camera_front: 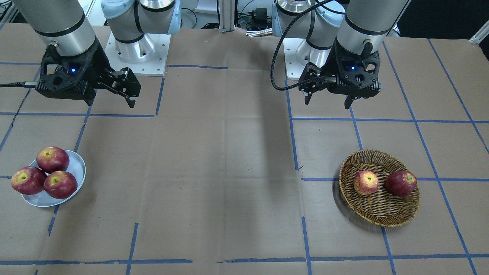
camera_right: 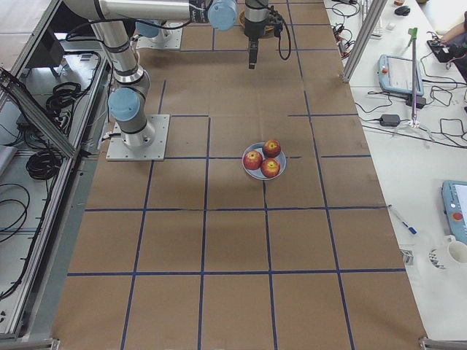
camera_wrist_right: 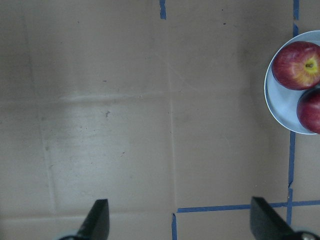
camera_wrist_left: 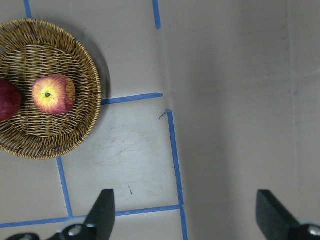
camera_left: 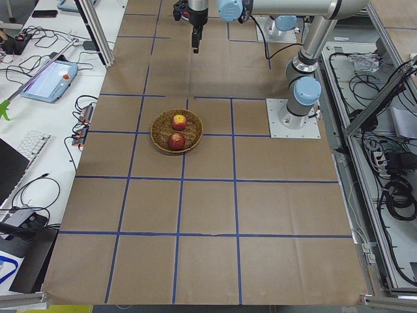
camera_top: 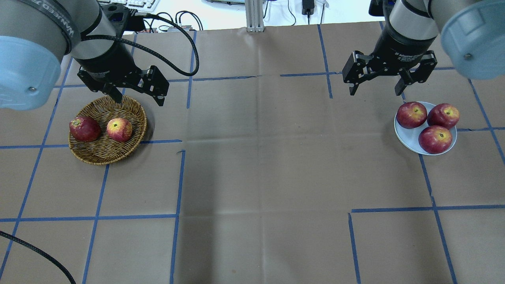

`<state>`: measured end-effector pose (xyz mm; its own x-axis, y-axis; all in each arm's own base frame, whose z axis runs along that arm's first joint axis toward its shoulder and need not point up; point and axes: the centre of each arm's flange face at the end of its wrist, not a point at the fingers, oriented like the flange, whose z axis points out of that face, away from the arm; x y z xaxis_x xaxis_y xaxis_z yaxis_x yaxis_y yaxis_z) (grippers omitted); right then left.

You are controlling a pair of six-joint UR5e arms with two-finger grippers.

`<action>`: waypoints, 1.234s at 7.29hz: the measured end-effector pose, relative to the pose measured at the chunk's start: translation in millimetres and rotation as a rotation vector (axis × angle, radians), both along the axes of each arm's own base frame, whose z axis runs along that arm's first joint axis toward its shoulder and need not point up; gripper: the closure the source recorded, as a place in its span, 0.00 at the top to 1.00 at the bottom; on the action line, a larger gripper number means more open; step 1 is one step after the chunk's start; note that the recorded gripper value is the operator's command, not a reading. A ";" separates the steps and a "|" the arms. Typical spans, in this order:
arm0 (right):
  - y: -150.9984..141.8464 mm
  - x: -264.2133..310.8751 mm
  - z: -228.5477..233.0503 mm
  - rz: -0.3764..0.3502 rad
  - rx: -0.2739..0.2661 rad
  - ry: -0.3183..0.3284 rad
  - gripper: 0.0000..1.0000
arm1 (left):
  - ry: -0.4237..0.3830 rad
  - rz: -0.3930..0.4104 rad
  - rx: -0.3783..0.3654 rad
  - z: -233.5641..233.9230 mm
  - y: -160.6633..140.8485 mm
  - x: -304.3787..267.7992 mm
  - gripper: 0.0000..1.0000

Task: Transfer apple from basket to plate
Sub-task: 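Lower the left gripper toward the yellow-red apple in the wicker basket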

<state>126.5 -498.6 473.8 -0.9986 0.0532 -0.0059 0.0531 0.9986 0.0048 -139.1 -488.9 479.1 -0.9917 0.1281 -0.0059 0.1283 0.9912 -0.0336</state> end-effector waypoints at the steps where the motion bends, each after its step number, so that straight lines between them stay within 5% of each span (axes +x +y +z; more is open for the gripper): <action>1: 0.0 0.0 -0.2 0.000 0.000 0.000 1.00 | 0.001 0.003 -0.002 0.4 -0.1 0.1 0.99; 6: 0.5 0.0 -0.1 0.000 0.001 0.000 1.00 | 0.004 0.063 0.000 -4.1 -11.5 26.7 0.99; 9: 0.6 0.0 0.8 -0.001 -0.001 0.000 1.00 | -0.088 0.094 0.052 -31.8 -32.7 56.2 0.98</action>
